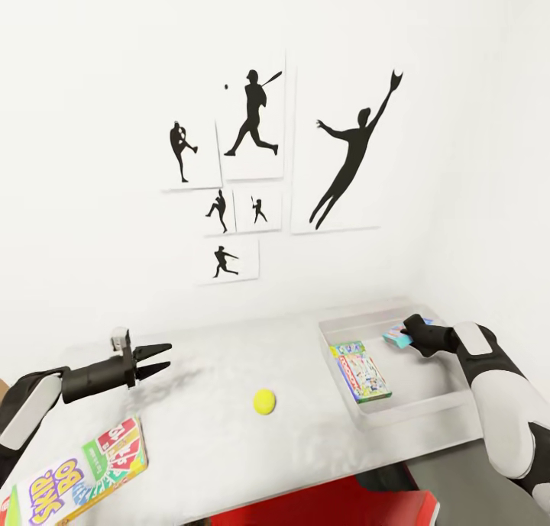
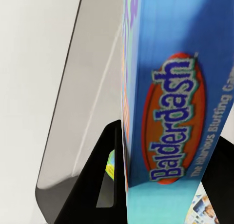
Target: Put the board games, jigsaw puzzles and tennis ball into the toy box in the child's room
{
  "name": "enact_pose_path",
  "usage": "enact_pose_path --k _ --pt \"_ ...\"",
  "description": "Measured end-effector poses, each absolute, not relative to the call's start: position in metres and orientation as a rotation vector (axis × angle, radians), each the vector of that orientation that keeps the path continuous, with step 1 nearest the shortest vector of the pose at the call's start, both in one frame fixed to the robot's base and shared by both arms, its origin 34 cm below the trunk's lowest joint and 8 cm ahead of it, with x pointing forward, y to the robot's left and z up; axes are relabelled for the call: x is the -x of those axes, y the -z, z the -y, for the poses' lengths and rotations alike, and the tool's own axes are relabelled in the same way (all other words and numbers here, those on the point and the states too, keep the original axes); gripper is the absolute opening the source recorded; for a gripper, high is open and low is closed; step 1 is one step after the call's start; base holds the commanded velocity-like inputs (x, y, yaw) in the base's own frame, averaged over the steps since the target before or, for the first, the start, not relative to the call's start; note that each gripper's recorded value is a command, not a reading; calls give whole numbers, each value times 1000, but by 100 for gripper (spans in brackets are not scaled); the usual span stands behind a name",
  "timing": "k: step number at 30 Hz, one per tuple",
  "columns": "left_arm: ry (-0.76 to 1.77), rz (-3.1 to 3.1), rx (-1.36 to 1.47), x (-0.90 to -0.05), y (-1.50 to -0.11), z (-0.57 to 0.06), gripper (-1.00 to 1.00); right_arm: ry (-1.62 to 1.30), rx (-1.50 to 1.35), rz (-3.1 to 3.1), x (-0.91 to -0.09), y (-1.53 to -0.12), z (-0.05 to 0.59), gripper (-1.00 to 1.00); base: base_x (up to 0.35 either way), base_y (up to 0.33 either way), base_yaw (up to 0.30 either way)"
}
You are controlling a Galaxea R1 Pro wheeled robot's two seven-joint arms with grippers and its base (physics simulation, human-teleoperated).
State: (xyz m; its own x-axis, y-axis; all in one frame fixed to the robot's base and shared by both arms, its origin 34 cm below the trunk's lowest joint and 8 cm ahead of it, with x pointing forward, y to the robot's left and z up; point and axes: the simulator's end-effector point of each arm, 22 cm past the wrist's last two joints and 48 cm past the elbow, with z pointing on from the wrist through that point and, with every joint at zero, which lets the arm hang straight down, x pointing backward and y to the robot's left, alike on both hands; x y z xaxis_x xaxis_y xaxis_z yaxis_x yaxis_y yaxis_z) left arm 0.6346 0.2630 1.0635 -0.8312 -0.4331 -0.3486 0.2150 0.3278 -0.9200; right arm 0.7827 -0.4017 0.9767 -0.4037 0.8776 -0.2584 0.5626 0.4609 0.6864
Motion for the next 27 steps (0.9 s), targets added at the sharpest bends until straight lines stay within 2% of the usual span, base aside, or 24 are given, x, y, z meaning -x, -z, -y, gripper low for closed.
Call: enact_pose_path --k 8,27 --pt "1588 -1984 82 -634 -1090 -237 100 -679 -1200 -2122 -783 -968 398 -100 0 0 0" --pt "1600 -2006 99 -636 -1076 -236 100 -669 -1221 -2130 -787 -956 404 -100 0 0 0"
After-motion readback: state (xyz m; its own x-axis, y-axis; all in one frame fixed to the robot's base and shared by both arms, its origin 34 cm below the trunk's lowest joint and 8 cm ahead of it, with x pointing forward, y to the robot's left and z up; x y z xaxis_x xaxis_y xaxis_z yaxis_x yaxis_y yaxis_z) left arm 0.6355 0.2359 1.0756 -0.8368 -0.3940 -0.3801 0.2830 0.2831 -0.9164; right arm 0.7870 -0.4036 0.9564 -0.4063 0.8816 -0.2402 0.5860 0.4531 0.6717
